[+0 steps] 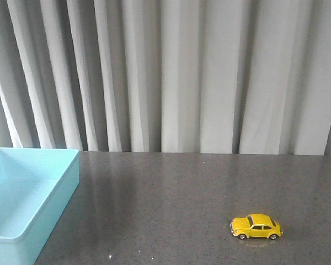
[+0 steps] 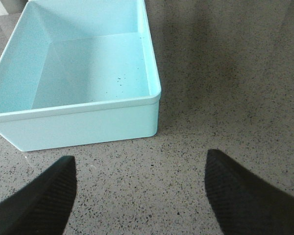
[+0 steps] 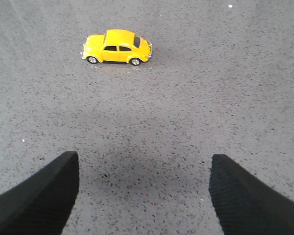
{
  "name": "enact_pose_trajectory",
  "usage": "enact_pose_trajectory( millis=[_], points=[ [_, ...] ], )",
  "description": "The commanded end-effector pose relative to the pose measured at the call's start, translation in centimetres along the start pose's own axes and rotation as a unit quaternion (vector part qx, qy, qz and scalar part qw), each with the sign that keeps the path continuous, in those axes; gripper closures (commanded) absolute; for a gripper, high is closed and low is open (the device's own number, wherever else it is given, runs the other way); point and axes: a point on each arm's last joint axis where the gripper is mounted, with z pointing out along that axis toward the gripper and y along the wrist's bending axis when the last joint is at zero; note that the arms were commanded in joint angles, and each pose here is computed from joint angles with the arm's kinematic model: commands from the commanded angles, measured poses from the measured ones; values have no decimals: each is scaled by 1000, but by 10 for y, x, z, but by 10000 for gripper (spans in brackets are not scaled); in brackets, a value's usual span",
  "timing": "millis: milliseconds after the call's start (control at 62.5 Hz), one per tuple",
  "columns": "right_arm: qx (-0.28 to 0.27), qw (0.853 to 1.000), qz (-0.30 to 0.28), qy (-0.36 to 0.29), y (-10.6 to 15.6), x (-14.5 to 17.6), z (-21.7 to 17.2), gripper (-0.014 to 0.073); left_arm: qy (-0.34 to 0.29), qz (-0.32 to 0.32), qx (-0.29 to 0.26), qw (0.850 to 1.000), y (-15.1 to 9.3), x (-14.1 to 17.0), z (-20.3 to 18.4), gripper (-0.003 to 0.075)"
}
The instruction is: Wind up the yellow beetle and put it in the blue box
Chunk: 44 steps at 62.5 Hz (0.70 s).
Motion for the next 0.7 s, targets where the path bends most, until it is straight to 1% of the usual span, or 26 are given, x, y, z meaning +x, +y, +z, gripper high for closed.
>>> enact_pose_trajectory(
  millis=[0, 208, 304, 448, 592, 688],
  points=[
    [-8, 999, -4, -45, 1, -25, 0, 34, -38, 1, 3, 999, -1, -17, 4, 171],
    [-55, 998, -24, 6, 7, -61, 27, 34, 6, 2, 12, 1000, -4, -31, 35, 172],
    [-63, 997, -31, 24, 8, -77, 46, 34, 21, 9, 29, 999, -7, -31, 47, 181],
    [-70, 995, -56, 46, 20, -100, 78, 34, 34, 15, 46, 998, -11, -31, 56, 184],
    [-55, 995, -38, 74, 29, -122, 114, 34, 32, 15, 45, 998, -11, -30, 57, 185],
    [-53, 993, -20, 107, 30, -134, 139, 34, 32, 15, 45, 998, -11, -31, 57, 185]
  ],
)
